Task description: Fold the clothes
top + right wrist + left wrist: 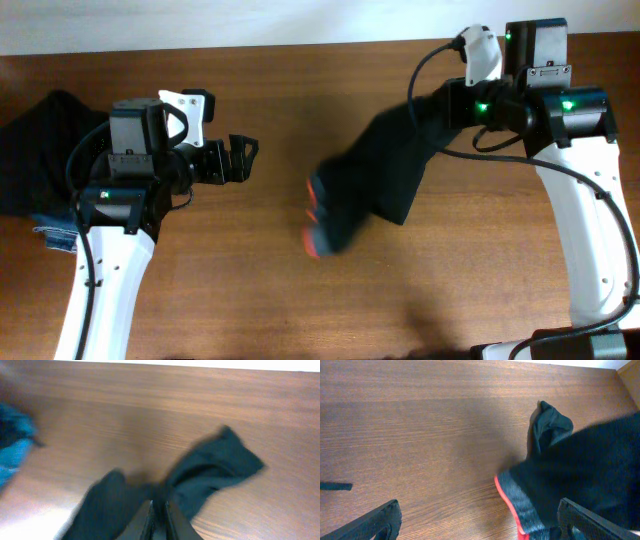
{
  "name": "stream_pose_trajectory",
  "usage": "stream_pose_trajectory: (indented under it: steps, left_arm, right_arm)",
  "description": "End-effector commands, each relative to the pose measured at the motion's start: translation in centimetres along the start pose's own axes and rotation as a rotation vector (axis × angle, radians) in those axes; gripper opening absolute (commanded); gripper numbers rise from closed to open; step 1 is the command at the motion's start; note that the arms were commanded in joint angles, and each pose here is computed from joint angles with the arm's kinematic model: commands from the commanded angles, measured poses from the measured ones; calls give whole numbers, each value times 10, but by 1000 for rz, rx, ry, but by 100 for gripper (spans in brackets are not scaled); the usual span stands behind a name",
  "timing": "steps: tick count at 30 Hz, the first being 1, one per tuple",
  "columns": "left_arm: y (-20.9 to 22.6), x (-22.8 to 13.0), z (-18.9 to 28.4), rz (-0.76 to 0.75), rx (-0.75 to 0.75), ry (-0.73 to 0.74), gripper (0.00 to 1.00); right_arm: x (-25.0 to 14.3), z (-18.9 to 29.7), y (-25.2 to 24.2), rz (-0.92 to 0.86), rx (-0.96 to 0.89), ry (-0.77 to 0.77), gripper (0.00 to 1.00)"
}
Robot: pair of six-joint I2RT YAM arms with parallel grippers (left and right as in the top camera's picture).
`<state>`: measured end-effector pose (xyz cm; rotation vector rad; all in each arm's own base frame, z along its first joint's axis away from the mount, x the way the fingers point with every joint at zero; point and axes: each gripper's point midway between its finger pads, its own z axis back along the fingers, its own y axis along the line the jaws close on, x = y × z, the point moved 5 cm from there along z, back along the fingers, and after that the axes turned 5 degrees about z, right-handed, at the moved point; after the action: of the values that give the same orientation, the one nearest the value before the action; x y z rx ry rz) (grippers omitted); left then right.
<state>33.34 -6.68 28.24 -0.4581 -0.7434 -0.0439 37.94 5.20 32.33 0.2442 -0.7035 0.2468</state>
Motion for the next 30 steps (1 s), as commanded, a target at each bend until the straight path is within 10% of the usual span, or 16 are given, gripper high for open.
stream_pose_trajectory:
  steps: [1, 5, 10, 18, 30]
  left_arm:
    - [-2, 1, 5, -18, -9, -3, 99]
    - [-5, -13, 2, -2, -9, 71, 99]
    - [-29, -42, -14, -43, -58, 217, 99]
    - [-75, -85, -98, -254, -121, 388, 99]
    - [-79, -128, -186, -110, -307, 539, 99]
  right_arm:
    - [-6, 3, -25, 5, -193, 37, 21]
    - [-8, 3, -26, -25, -206, 45, 60]
    - [-7, 2, -27, -70, -207, 34, 79]
    - [-9, 0, -27, -141, -208, 38, 83]
    - [-18, -1, -26, -149, -206, 90, 84]
